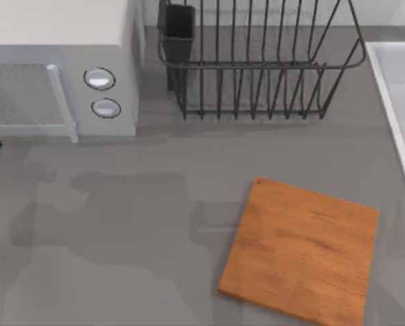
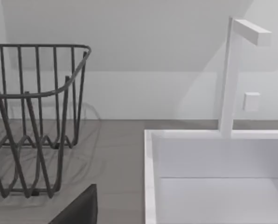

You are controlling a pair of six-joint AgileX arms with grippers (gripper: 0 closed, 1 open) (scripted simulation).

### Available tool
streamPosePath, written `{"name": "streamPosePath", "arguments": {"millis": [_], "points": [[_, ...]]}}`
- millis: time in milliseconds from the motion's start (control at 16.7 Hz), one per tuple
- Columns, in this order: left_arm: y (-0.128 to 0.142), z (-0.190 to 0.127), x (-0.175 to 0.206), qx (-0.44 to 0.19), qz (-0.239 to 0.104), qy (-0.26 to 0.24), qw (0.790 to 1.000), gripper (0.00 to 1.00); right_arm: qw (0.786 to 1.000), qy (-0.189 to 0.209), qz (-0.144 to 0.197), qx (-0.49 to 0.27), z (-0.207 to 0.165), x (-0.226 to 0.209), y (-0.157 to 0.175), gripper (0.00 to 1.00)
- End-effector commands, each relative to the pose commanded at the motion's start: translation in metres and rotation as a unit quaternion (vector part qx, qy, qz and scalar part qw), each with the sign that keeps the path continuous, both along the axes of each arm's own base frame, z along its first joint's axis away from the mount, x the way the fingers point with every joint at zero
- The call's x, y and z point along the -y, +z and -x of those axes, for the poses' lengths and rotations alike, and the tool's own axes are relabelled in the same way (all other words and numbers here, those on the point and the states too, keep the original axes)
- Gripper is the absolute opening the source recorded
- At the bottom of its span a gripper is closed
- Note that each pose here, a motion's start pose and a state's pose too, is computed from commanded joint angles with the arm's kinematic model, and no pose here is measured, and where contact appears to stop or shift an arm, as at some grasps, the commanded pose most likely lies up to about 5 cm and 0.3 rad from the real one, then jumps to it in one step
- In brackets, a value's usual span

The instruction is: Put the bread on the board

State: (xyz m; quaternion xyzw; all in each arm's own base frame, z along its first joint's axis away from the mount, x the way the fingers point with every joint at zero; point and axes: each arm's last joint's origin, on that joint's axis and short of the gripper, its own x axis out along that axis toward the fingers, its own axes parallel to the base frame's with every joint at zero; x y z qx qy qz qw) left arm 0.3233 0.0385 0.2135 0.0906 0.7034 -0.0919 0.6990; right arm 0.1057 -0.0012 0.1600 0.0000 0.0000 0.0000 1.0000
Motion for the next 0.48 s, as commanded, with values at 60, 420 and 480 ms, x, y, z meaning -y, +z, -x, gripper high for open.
{"name": "streamPosePath", "arguments": {"millis": [60, 420, 480], "points": [[-0.001, 0.001, 0.004, -0.01, 0.002, -0.003, 1.0, 0.0, 1.0, 0.0, 0.0, 0.0, 0.0, 0.0, 0.0, 1.0], [0.0, 0.0, 0.067, -0.104, 0.015, -0.035, 0.994, 0.0, 1.0, 0.0, 0.0, 0.0, 0.0, 0.0, 0.0, 1.0], [0.001, -0.003, 0.084, -0.118, 0.013, -0.04, 0.992, 0.0, 1.0, 0.0, 0.0, 0.0, 0.0, 0.0, 0.0, 1.0]]}}
